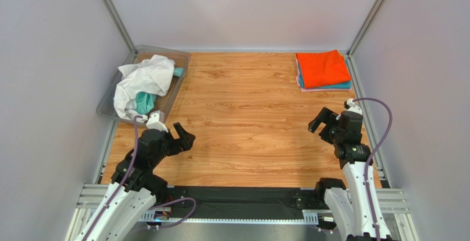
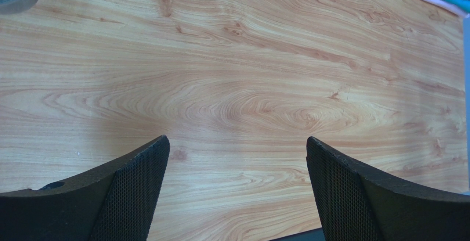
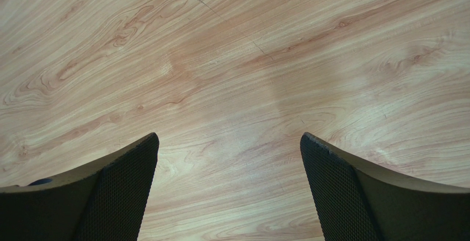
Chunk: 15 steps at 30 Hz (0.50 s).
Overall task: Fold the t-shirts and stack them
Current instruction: Reset both grippers
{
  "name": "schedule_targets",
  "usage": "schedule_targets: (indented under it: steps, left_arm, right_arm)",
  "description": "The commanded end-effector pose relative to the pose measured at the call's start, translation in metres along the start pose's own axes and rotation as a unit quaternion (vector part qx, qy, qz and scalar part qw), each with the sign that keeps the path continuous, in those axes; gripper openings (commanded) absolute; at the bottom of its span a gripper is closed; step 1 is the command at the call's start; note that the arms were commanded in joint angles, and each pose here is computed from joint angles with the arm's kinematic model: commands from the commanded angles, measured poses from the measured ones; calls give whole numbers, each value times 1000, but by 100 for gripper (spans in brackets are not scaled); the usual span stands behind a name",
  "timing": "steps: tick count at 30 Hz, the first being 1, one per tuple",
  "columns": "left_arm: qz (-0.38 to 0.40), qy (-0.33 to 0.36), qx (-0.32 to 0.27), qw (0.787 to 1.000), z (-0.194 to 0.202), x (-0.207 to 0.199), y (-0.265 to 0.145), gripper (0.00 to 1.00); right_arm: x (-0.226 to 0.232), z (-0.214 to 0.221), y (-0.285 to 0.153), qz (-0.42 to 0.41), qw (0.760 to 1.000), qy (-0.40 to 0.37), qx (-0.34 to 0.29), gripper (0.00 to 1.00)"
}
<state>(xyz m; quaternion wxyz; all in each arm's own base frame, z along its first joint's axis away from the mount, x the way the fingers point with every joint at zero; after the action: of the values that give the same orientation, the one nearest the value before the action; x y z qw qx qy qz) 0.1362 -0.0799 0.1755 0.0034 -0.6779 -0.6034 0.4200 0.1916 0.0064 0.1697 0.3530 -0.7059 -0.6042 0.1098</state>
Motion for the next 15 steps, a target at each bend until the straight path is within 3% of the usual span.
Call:
schedule_targets:
  steps: [1, 15]
  left_arm:
    - [10, -15, -19, 1000, -3, -2, -1, 100]
    - [-26, -24, -50, 998, -9, 9, -9, 100]
  right_arm:
    - [9, -16, -3, -31, 997, 13, -65, 100]
    - [9, -19, -8, -33, 995, 17, -92, 100]
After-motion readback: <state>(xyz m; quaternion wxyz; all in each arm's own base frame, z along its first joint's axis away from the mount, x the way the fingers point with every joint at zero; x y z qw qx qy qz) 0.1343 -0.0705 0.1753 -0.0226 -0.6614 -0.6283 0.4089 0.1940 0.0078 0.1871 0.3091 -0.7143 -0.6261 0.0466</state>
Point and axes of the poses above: each gripper's point midway between its finger pads, its own y axis out along the fingers, its own x axis along the line the jaws close on, z = x × y, the point moved 6 cm from there along -y, back along the fingers, and after that the axes turned 7 degrees about -y, right-handed, at the moved point
